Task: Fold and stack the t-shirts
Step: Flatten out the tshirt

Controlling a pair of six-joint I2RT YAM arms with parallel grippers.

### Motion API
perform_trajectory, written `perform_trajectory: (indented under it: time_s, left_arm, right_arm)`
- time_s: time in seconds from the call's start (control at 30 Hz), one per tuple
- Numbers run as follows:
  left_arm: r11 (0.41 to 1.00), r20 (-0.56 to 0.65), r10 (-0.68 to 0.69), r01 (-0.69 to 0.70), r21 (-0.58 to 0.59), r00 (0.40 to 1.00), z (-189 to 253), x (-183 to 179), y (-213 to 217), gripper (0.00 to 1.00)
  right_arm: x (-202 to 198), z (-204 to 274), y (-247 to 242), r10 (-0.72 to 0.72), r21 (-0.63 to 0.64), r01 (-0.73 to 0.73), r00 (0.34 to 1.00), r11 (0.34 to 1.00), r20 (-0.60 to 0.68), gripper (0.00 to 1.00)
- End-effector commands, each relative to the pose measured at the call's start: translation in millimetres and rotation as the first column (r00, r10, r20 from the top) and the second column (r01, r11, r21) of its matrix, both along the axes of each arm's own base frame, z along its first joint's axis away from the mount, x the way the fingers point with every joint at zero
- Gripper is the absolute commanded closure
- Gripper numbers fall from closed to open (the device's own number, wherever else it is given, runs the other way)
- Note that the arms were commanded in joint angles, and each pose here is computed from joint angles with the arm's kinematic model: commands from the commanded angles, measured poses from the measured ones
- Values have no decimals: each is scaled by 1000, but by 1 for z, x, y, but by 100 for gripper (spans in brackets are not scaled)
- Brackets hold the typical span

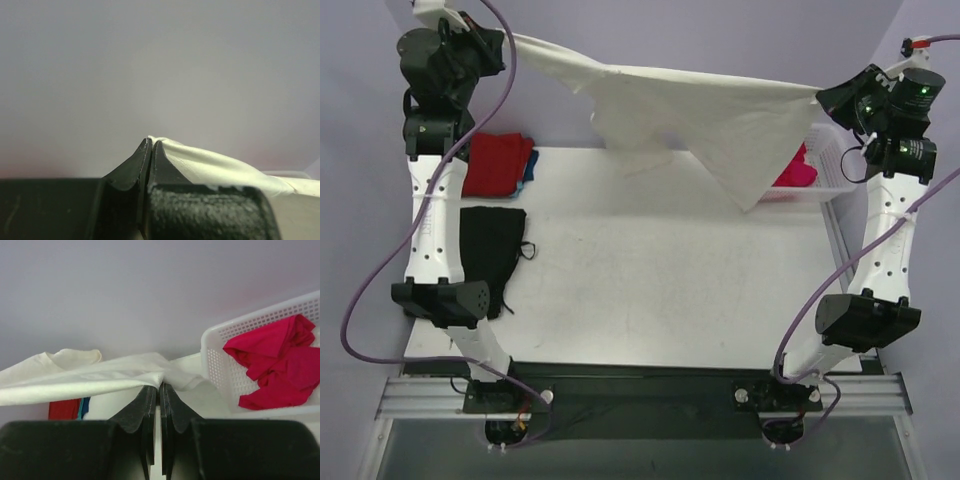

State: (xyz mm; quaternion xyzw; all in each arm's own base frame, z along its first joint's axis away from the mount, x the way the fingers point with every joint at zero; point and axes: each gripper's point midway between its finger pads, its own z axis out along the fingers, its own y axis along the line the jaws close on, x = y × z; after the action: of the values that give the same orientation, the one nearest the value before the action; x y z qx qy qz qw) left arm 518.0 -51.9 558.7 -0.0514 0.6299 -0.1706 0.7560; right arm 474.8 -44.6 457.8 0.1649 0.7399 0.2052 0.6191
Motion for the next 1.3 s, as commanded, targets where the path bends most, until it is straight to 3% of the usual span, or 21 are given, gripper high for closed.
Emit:
perform_trajectory:
  time_s: [0.0, 0.03, 0.07, 0.1, 0.13, 0.17, 0.23, 0.27, 0.37, 0.47, 0.5, 0.67, 0.77, 1.13, 1.27]
  left_arm:
    - [998, 204, 45, -52, 32, 978, 74, -85, 16, 100]
    - [997, 92, 52, -56, 46, 994, 26, -71, 17, 100]
    - [997, 105, 56, -61, 49, 993, 30, -98, 18, 100]
    - [996, 71, 70, -73, 51, 995, 12, -103, 20, 100]
    - [994, -81, 96, -91, 61, 992, -58, -92, 24, 100]
    - [993, -74, 108, -104, 59, 991, -60, -120, 27, 100]
    - [981, -209, 191, -183, 59, 959, -124, -137, 41, 100]
    - [976, -308, 217, -208, 60, 926, -179, -155, 46, 100]
    - [949, -522, 298, -307, 72, 799, -283, -208, 63, 100]
    - [929, -584, 324, -366, 50, 744, -319, -246, 69, 100]
    - [921, -642, 324, -387, 45, 695, -343, -260, 69, 100]
    - [917, -743, 293, -396, 42, 601, -382, -294, 64, 100]
    - [919, -751, 286, -393, 40, 595, -380, -296, 59, 100]
    - [877, -837, 250, -480, -17, 487, -386, -322, 54, 100]
    - [859, -899, 199, -511, -32, 391, -396, -342, 46, 100]
  right_arm:
    - [-30, 2, 16, 62, 23, -64, 996, 998, 62, 100]
    - [-33, -14, 20, 72, 44, -74, 997, 996, 35, 100]
    - [-38, -63, 25, 84, 94, -78, 995, 992, -56, 100]
    - [-43, -84, 34, 99, 103, -89, 991, 991, -93, 100]
    - [-49, -113, 39, 96, 111, -79, 984, 991, -153, 100]
    - [-63, -154, 46, 97, 130, -67, 966, 989, -239, 100]
    - [-81, -196, 69, 127, 139, -84, 932, 987, -340, 100]
    - [-96, -219, 77, 131, 140, -79, 898, 987, -419, 100]
    - [-139, -288, 95, 146, 170, -52, 785, 984, -602, 100]
    - [-180, -332, 90, 63, 139, 53, 698, 989, -713, 100]
    - [-189, -339, 85, 29, 114, 82, 674, 990, -738, 100]
    - [-241, -360, 54, -183, -53, 270, 483, 961, -856, 100]
    - [-262, -366, 37, -297, -152, 356, 400, 922, -867, 100]
    - [-309, -389, 30, -352, -246, 389, 230, 888, -907, 100]
    - [-319, -392, 34, -332, -242, 377, 195, 894, -923, 100]
